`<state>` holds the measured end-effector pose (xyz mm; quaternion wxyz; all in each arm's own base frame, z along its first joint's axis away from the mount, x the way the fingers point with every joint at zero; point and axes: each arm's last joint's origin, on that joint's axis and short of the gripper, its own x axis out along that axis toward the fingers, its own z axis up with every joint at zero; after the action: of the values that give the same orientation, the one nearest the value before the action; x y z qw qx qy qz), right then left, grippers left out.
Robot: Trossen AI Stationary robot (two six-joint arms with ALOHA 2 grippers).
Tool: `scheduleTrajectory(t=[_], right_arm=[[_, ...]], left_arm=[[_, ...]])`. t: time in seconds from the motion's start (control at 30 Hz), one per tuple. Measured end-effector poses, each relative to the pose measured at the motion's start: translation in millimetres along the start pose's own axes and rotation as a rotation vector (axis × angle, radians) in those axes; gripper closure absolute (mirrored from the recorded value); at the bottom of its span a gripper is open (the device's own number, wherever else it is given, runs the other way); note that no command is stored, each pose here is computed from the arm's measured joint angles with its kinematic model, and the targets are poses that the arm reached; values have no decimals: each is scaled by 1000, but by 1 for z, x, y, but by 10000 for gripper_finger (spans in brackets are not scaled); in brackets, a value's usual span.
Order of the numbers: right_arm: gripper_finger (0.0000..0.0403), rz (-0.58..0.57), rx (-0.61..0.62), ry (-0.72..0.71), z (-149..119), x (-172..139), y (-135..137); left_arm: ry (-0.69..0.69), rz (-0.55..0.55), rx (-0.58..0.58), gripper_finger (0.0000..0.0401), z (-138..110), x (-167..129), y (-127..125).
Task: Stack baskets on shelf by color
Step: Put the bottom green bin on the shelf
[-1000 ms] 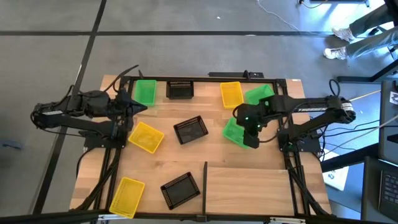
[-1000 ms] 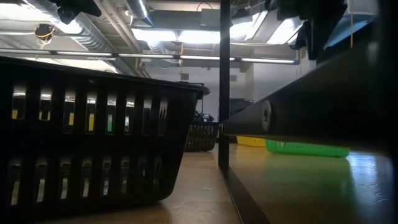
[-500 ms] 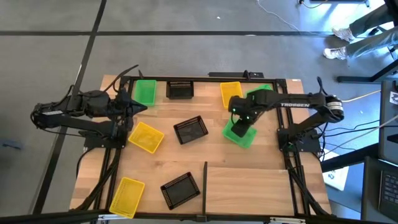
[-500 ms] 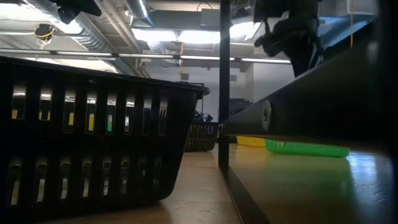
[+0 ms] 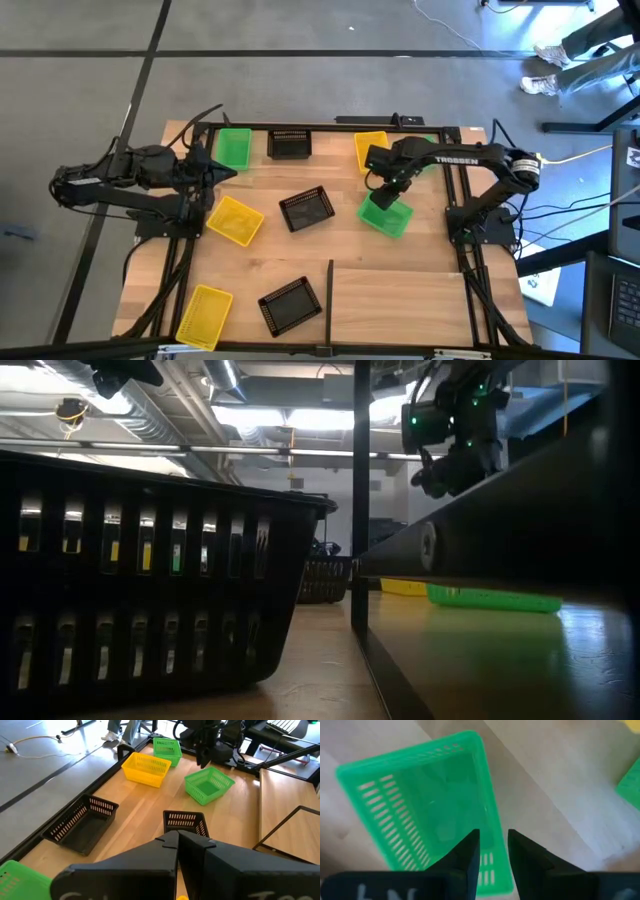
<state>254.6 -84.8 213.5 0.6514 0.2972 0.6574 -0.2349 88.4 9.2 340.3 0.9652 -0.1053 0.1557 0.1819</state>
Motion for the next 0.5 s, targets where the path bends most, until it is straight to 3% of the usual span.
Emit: scheduleTrajectory(t=[0.5], right_arm=[[305,-9,-40,31,2,46,-12]], left_arm=[[0,0,0,401,0,0,0]])
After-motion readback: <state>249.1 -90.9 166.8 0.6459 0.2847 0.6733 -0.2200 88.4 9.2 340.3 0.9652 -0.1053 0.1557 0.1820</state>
